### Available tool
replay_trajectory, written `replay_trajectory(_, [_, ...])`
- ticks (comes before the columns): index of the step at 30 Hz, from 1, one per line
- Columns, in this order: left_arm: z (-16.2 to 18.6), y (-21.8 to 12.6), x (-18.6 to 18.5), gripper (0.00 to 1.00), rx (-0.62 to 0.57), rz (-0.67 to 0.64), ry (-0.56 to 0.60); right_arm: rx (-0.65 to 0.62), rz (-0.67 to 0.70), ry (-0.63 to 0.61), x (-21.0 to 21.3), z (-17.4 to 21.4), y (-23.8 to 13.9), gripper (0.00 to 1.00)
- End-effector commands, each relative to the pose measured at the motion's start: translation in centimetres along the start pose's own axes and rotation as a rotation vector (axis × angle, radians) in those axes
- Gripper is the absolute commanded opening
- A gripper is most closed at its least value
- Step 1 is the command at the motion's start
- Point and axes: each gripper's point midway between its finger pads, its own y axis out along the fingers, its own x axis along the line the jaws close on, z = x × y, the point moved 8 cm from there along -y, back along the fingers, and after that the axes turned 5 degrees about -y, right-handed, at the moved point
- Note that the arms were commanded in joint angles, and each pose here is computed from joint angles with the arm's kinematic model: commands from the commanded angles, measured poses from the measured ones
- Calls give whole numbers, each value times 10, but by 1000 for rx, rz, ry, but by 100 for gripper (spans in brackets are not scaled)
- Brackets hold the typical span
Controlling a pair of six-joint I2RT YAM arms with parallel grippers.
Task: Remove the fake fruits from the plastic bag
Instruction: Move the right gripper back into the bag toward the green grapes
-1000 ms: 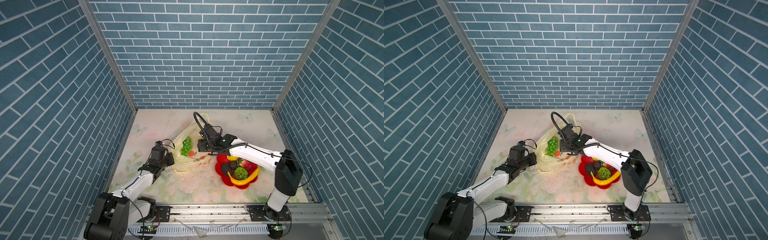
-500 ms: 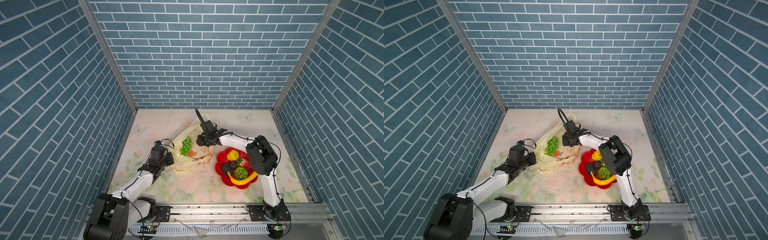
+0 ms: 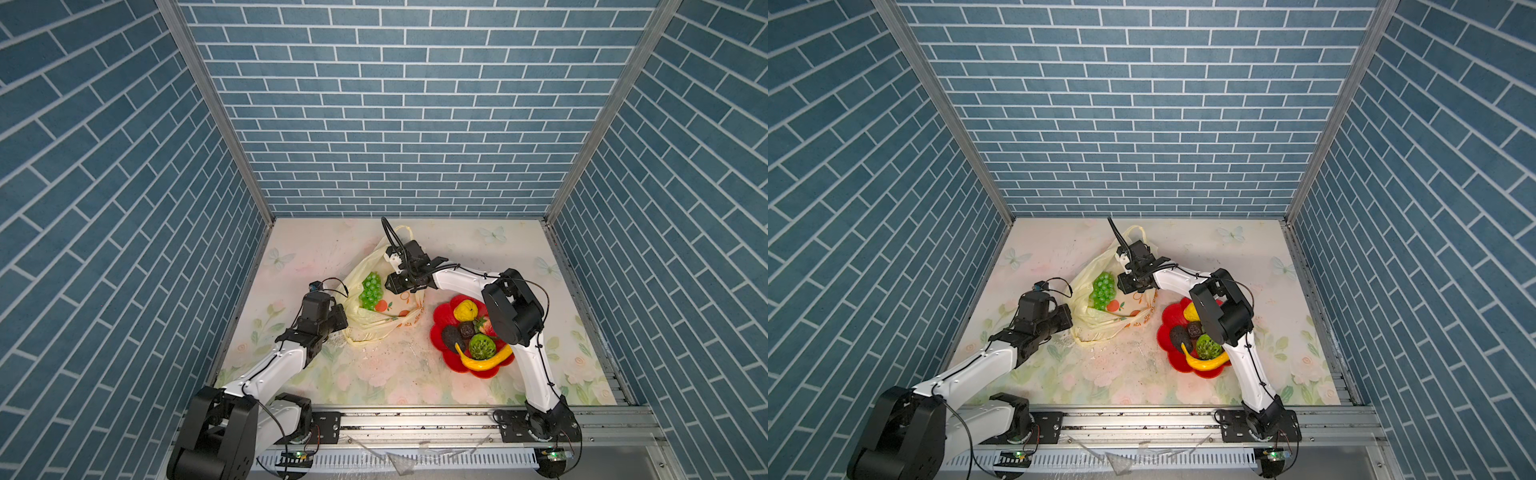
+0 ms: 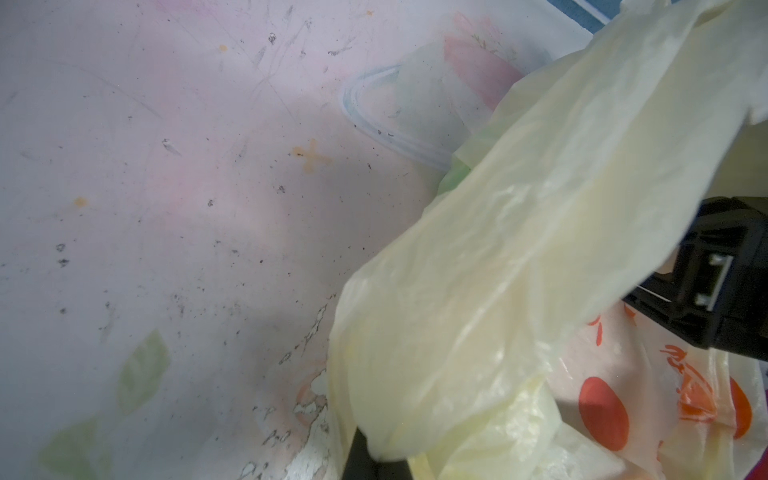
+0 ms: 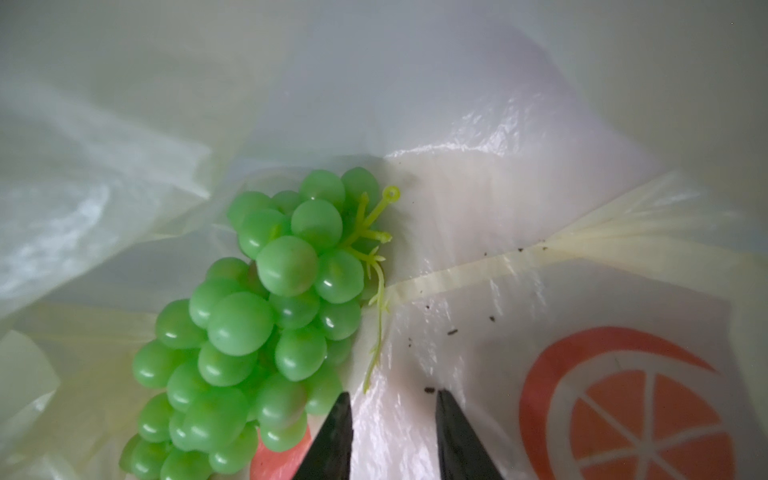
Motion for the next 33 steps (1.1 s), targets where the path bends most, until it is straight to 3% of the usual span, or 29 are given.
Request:
replay_trajectory(1, [2, -1, 2, 0, 4, -18, 6, -40, -28, -91, 3, -14, 3, 34])
replay_trajectory(17, [2, -1, 2, 0, 5, -16, 5, -141, 41, -158, 13, -28, -2, 27])
replay_trajectory(33, [2, -1, 1, 0, 5, -17, 5, -177, 25, -258, 40, -24, -25, 35])
